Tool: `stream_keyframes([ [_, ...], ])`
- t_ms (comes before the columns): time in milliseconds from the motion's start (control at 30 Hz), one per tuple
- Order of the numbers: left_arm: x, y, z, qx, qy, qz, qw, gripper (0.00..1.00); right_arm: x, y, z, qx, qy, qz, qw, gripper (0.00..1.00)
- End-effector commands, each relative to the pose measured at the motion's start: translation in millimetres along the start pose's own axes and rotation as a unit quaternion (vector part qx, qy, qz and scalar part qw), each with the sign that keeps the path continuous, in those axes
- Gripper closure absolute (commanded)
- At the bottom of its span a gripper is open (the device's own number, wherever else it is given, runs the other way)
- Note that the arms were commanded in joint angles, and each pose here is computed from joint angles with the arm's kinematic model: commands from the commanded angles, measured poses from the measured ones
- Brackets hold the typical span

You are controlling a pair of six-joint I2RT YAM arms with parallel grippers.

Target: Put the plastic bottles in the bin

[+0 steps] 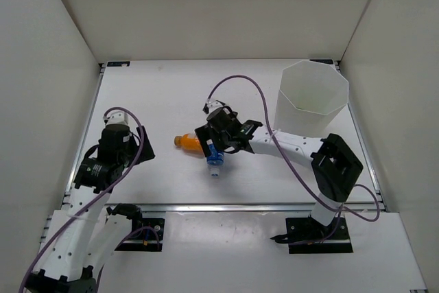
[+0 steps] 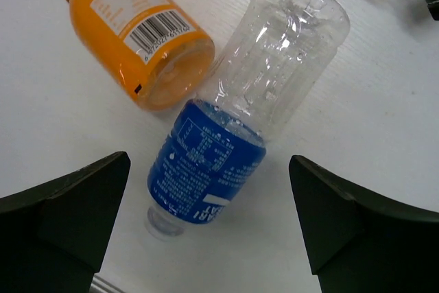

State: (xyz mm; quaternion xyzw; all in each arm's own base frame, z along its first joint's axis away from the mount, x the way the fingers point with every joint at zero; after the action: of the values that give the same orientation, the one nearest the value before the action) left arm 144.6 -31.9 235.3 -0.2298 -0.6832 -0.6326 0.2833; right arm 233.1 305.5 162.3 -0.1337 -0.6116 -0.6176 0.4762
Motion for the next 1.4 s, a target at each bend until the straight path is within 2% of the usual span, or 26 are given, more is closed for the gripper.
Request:
stream_keyframes([
  [0, 11.7, 3.1, 1.8, 0.008, -0.004, -0.008, 1.0, 0.01, -19.7, 5.0, 3.0, -0.039, -0.009, -0.045, 0.998, 0.01],
  [167, 26.6, 9.3, 3.3, 0.006, -0.002, -0.016, 1.0, 0.01, -50.3, -18.7, -10.4, -0.066, -0.028, -0.024, 0.997, 0.05],
  [300, 37.0, 16.8, 6.0, 0.014, 0.004, -0.031, 0.999, 0.01, -51.0, -23.3, -21.1, -0.081, -0.056, -0.024, 0.995, 0.08],
  [367, 37.6, 22.4, 3.7, 0.019, -0.002, -0.043, 0.999, 0.01, -50.5, -27.9, -25.4, -0.085, -0.059, -0.032, 0.994, 0.21],
  [400, 34.3, 22.4, 3.5, 0.016, 0.001, -0.04, 0.999, 0.01, -46.6, -26.8, -27.6, -0.088, -0.058, -0.038, 0.994, 0.34],
  [433, 32.0, 26.7, 2.6, 0.016, 0.005, -0.042, 0.999, 0.01, -40.4, -24.5, -27.8, -0.091, -0.061, -0.04, 0.993, 0.41],
  [567, 13.0, 43.7, -4.3, 0.009, -0.004, -0.051, 0.999, 0.01, -6.8, 4.1, -34.0, -0.086, -0.066, -0.08, 0.991, 0.57],
  [600, 6.5, 47.1, -4.7, 0.003, 0.0, -0.044, 0.999, 0.02, -0.3, 4.8, -37.3, -0.082, -0.062, -0.07, 0.992, 0.6],
  [667, -0.6, 63.4, -8.3, 0.002, 0.004, -0.063, 0.998, 0.02, 30.9, 33.0, -31.6, -0.082, -0.025, -0.098, 0.991, 0.65],
  [700, -8.1, 67.8, -9.8, -0.004, 0.009, -0.059, 0.998, 0.01, 40.9, 37.7, -32.4, -0.082, 0.002, -0.085, 0.993, 0.66],
  [800, -24.8, 88.3, -16.6, -0.004, 0.012, -0.069, 0.998, 0.01, 97.2, 84.6, -32.4, -0.084, 0.099, -0.12, 0.984, 0.65],
  [867, -41.1, 92.5, -23.5, -0.004, 0.002, -0.054, 0.999, 0.01, 135.0, 119.2, -39.4, -0.072, 0.109, -0.175, 0.976, 0.64],
  [967, -57.3, 103.1, -29.2, -0.003, -0.015, -0.048, 0.999, 0.01, 186.1, 154.6, -65.7, -0.053, 0.071, -0.254, 0.963, 0.63],
  [1067, -69.1, 117.4, -24.7, 0.009, 0.0, -0.046, 0.999, 0.01, 216.1, 173.6, -110.7, -0.062, 0.009, -0.297, 0.953, 0.61],
  [1167, -78.7, 123.8, -25.1, 0.014, -0.003, -0.046, 0.999, 0.02, 230.6, 171.8, -174.1, -0.108, -0.052, -0.313, 0.942, 0.6],
  [1267, -91.4, 120.7, -23.0, 0.018, 0.008, -0.026, 0.999, 0.02, 233.6, 162.0, -212.8, -0.138, -0.097, -0.314, 0.934, 0.55],
  [1367, -94.2, 116.5, -25.6, 0.02, -0.009, -0.015, 1.0, 0.01, 234.2, 151.1, -232.8, -0.136, -0.139, -0.312, 0.93, 0.4],
])
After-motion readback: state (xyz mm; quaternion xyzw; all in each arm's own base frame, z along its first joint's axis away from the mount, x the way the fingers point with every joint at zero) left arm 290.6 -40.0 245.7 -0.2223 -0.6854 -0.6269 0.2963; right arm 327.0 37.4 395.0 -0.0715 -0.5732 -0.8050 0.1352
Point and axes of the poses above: each gripper's point midway between its finger pads, its own x axis back along the fingers, its own z axis along the line the jaws close on, y = z × x, the point moved 8 cm from there along x, back along the fingers, and after that the axes turned 10 degrees about -x, right-handed, at the moved point
